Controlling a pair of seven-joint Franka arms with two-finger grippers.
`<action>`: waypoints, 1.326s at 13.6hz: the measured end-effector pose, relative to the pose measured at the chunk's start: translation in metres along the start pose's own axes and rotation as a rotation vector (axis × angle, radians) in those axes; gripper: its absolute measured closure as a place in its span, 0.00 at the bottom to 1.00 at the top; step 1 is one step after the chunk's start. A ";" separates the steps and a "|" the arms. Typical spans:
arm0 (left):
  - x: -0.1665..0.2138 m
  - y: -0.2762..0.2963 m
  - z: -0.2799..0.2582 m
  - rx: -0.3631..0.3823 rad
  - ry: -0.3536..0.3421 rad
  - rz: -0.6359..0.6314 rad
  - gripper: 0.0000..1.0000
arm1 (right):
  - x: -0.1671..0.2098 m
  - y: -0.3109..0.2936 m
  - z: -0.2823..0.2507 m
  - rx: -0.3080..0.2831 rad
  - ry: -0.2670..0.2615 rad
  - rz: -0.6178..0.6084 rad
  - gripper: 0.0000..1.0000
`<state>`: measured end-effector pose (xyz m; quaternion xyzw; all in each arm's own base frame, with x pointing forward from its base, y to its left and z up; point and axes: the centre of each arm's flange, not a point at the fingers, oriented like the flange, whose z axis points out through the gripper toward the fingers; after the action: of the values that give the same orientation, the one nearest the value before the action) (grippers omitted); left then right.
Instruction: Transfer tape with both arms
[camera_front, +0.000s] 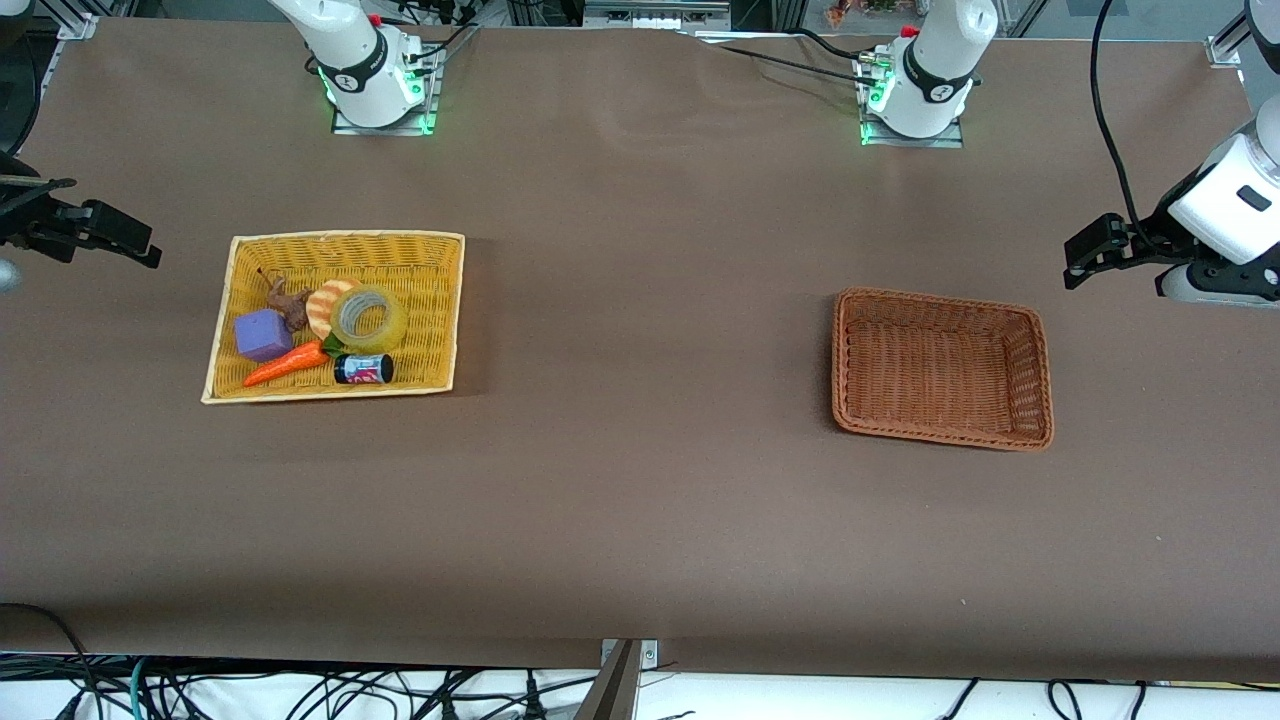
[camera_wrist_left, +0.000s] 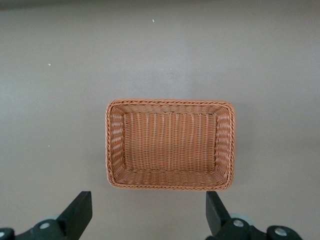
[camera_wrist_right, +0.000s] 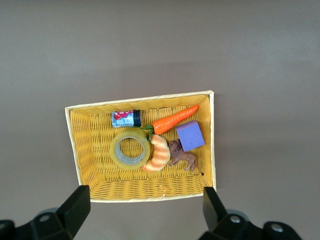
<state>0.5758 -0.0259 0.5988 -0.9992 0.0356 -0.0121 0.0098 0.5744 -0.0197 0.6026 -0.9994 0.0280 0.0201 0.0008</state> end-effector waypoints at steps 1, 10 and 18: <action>0.000 0.000 0.000 0.000 0.000 0.000 0.00 | 0.000 0.000 0.000 0.000 0.001 0.000 0.00; 0.000 0.000 0.000 -0.004 0.000 -0.001 0.00 | 0.006 0.001 0.001 0.000 0.020 0.002 0.00; 0.000 0.000 0.001 -0.037 -0.001 -0.009 0.00 | 0.007 0.003 0.002 0.000 0.021 0.005 0.00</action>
<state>0.5762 -0.0264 0.5979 -0.9994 0.0314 -0.0112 -0.0085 0.5808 -0.0227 0.6007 -0.9995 0.0303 0.0098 0.0005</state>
